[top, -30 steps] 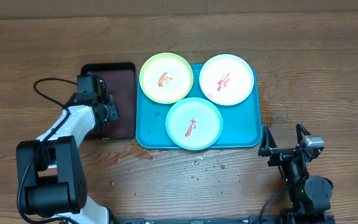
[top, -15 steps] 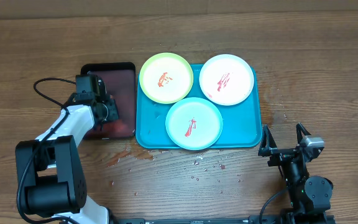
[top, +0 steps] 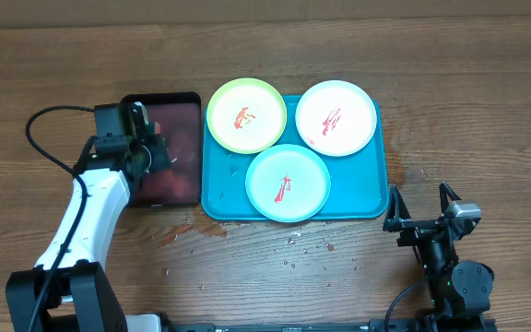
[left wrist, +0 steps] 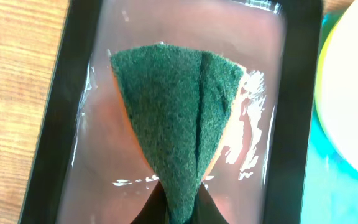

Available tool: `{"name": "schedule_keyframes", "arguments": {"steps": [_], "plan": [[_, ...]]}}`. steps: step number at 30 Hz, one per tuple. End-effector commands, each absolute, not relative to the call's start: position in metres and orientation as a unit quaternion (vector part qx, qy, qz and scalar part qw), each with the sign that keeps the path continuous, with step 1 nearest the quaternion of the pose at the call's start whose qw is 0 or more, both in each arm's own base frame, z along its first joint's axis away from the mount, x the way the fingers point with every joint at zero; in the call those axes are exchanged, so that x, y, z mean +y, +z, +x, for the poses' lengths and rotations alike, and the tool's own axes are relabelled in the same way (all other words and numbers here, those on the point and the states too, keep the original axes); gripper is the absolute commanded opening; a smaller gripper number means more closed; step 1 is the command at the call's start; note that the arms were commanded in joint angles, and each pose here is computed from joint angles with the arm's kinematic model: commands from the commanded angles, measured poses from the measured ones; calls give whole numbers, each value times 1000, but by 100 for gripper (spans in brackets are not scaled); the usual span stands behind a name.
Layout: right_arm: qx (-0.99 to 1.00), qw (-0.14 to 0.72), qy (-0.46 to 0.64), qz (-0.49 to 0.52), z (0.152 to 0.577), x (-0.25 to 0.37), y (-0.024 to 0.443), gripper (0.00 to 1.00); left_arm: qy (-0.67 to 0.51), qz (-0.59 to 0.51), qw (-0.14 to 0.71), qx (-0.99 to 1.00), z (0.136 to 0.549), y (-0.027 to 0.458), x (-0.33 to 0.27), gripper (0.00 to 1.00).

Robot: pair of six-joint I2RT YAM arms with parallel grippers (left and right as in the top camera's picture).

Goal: Clean dirty plates on tray and stack at the side
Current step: 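Lower the left gripper and grasp the green sponge, then lift the sponge with the left gripper above the black tray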

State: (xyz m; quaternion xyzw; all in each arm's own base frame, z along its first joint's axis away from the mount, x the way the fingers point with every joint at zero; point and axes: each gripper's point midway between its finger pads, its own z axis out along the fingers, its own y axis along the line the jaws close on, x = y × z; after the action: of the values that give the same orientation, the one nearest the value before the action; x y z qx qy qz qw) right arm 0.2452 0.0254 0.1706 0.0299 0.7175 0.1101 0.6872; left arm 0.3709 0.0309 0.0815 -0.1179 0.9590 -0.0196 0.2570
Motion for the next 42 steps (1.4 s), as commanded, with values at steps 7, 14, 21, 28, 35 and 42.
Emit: {"name": "schedule_keyframes", "arguments": {"steps": [7,14,21,28,35,42], "plan": [[716,690,104,33,246,23,169,100,-4,-136,240,961,361,85,36,4],[716,690,104,33,246,23,169,100,-37,-131,227,964,357,82,24,4],[716,690,104,33,246,23,169,100,-38,-137,221,965,354,81,23,4],[716,690,104,33,246,23,169,100,-64,-182,219,956,356,82,18,4],[716,690,104,33,246,23,169,100,-101,-176,226,953,361,86,6,4],[716,690,104,33,246,23,169,100,-146,-173,226,948,364,90,-8,4]]}}
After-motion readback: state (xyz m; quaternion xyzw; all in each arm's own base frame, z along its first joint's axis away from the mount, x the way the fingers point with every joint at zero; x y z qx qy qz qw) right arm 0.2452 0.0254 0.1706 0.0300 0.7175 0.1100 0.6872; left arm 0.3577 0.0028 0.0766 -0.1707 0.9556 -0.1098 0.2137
